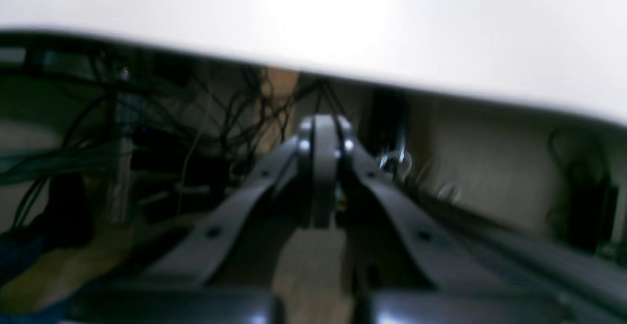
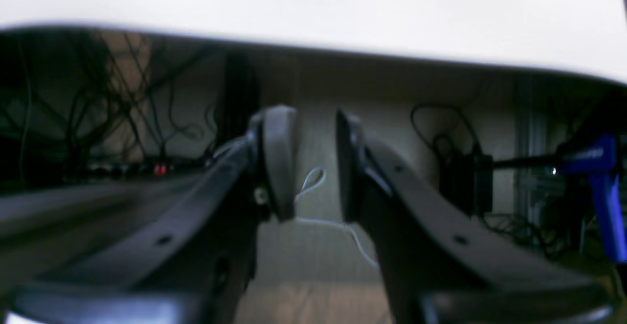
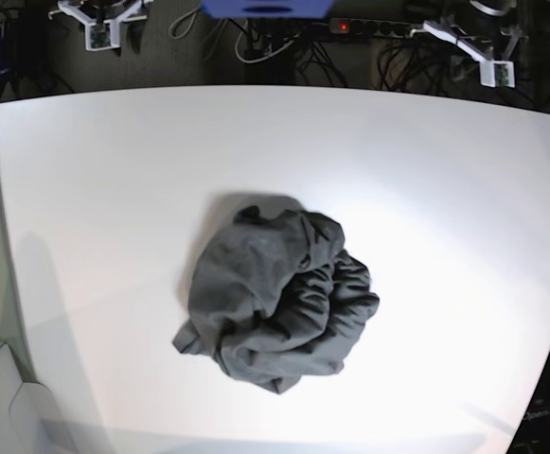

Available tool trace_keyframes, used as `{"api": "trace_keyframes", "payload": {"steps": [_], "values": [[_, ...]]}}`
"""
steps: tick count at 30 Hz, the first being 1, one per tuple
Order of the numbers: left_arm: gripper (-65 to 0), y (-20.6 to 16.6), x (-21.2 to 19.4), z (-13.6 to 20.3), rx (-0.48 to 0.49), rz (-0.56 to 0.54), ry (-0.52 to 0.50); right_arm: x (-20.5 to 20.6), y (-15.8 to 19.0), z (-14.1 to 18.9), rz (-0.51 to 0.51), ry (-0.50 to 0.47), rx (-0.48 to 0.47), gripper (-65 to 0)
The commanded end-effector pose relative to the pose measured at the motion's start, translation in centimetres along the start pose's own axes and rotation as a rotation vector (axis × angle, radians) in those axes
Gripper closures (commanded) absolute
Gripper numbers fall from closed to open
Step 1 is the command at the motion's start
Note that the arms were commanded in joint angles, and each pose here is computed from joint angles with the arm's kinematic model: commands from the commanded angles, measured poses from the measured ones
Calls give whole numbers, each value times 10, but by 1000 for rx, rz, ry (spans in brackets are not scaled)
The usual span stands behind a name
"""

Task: Layout the t-shirt on the table in an organized manner, then fold the t-shirt properly
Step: 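Move the right gripper down onto the crumpled grey t-shirt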

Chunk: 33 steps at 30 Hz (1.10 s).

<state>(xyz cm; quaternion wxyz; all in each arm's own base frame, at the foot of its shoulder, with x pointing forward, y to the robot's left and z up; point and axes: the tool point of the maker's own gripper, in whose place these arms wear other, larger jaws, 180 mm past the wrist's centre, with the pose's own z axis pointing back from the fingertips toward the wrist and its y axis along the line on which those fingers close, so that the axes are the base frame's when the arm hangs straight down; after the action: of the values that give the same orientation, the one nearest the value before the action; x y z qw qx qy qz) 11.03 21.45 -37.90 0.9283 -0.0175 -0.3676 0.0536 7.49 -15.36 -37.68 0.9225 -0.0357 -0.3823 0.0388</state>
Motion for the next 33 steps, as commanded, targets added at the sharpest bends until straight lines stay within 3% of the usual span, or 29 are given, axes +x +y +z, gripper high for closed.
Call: {"api": "trace_keyframes", "payload": {"steps": [1, 12, 17, 20, 26, 29, 33], "values": [[-5, 1, 8, 4, -9, -6, -26, 12, -1, 1, 4, -46, -1, -171], [-19, -1, 29, 1, -56, 19, -66, 70, -4, -28, 4, -219, -9, -171], [-195, -2, 27, 1, -56, 26, -63, 107, 6, -41, 39, -320, 45, -172], [-217, -4, 24, 2, -61, 30, -55, 141, 26, -49, 86, -412, 150, -187], [-217, -7, 13, 7, -44, 77, -39, 185, 55, -74, 263, -397, 305, -243], [-217, -9, 4, 10, -36, 107, -23, 212, 65, -83, 375, -390, 344, -256], [-217, -13, 1, 10, -26, 141, -25, 256, 69, -86, 446, -438, 338, -260]]}}
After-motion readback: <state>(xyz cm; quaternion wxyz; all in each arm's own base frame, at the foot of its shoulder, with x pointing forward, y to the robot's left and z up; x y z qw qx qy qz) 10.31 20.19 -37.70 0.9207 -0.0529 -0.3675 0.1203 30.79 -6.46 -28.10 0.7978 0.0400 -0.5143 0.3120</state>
